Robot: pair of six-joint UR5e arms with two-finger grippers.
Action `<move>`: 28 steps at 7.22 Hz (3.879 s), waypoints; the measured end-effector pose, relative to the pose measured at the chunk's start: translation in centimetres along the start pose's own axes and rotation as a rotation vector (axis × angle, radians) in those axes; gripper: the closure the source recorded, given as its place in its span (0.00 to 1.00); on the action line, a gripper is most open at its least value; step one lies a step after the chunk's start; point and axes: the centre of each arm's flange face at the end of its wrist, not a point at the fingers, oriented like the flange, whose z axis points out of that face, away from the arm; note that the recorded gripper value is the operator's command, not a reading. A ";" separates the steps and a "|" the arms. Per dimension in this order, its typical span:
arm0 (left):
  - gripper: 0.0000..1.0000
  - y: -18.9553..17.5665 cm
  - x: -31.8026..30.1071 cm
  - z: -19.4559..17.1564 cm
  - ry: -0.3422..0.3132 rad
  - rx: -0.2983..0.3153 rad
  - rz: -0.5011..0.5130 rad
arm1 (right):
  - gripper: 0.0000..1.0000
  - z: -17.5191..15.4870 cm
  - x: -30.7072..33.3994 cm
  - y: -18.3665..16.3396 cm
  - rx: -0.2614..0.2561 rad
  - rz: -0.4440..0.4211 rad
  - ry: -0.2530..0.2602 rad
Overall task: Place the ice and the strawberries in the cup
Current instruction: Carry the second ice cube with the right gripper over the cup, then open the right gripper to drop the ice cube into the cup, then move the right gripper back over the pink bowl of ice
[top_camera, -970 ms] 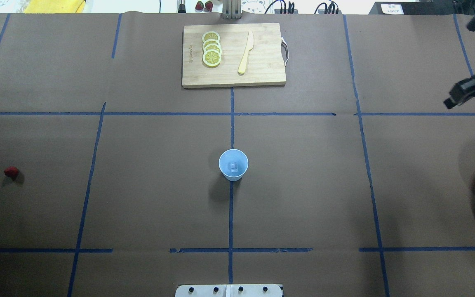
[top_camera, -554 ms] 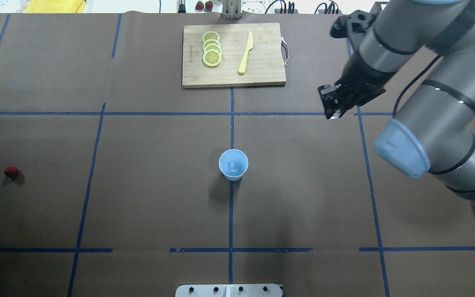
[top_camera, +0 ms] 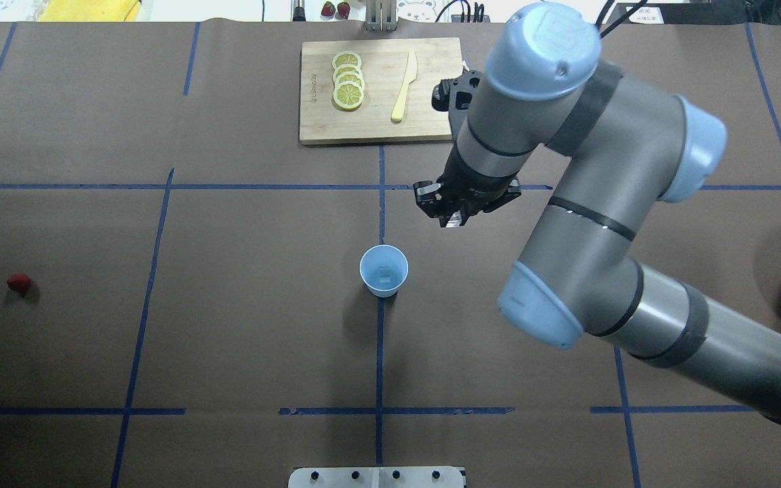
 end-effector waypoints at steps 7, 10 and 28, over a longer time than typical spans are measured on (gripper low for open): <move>0.00 -0.3 0.1 -0.1 0.000 0.002 0.003 | 0.94 5.7 -6.6 1.1 -0.009 -0.023 0.067; 0.00 -0.3 0.1 -0.1 0.000 0.001 0.001 | 0.13 5.8 -6.8 1.2 -0.004 -0.025 0.071; 0.00 -0.6 1.1 -0.9 0.001 0.019 0.021 | 0.01 -10.4 52.4 6.3 0.021 -0.261 0.112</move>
